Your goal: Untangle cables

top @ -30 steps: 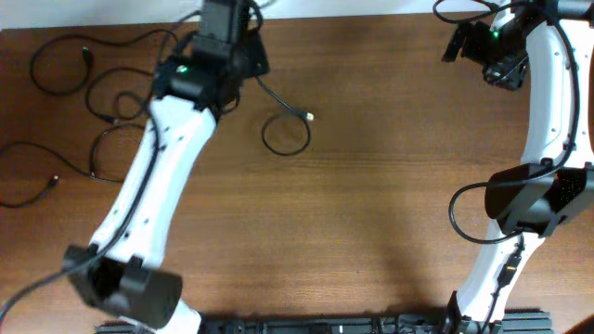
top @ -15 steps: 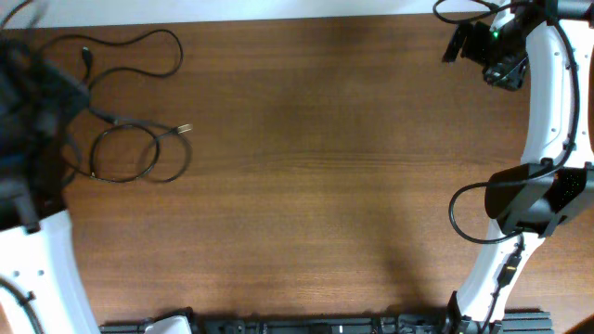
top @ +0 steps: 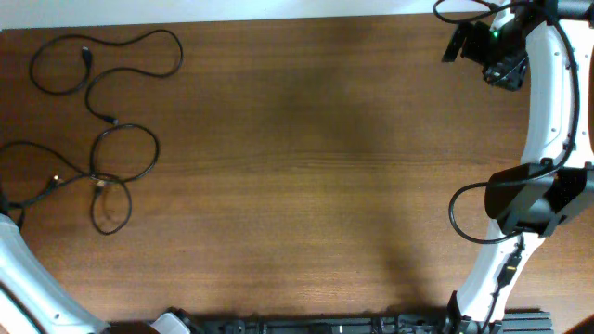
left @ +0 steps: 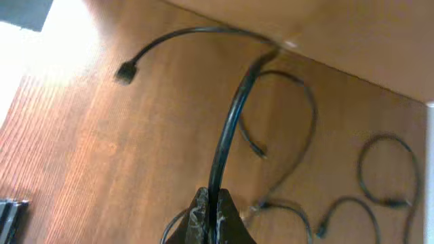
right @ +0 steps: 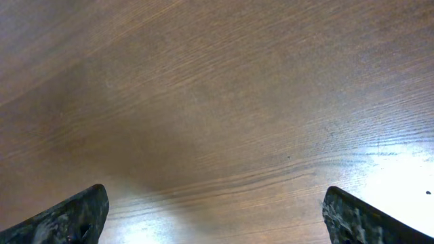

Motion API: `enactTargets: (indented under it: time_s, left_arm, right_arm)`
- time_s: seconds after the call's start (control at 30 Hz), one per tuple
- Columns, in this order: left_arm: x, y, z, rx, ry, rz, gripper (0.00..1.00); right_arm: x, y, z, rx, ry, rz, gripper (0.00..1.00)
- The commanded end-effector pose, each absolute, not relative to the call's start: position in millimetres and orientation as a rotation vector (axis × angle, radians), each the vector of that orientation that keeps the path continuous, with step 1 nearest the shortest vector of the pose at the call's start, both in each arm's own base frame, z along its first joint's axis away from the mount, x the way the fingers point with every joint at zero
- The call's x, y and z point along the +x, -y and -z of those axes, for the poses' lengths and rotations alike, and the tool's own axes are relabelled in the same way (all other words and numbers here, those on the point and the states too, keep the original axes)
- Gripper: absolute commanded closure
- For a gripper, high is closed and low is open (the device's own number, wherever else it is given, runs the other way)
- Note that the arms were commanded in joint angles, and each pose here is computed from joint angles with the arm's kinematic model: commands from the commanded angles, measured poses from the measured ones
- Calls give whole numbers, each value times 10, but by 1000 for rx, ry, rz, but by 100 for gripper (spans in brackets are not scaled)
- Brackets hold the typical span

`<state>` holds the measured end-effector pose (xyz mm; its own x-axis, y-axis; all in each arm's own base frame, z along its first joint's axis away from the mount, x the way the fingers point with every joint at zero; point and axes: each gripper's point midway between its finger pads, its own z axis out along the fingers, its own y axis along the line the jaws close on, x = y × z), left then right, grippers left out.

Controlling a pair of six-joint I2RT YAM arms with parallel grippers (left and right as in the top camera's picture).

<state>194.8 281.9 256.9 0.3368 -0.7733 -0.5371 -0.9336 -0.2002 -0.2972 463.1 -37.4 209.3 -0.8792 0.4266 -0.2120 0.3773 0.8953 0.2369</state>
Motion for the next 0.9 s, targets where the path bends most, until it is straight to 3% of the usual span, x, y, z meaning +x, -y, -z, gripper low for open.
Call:
enactTargets:
  time_s: [0.0,0.4,0.53,0.77,0.87]
  left_arm:
    - [1873,-2963,-2301,-2064,-1442,-409,100]
    - [1861,-2947,-1076,-2273,-1759,-512,100]
    - [1854,-3008,-762,-2312,-1812,-575,95]
    - [1739,-2954,-300,-2351,-1998,-671,99]
    - [1707,-2904,-159,-2377,-2047,-679,95]
  right_arm:
    - [4623,405,-2081,596,-2807,-254,2]
    - [4623,405,-2081,597,-2807,-254,1]
    - [4623,405,-2081,596,-2807,-254,2]
    - [4623,401,-2081,596,-2808,-254,2]
    - [4624,401,-2081,596,-2807,-254,2]
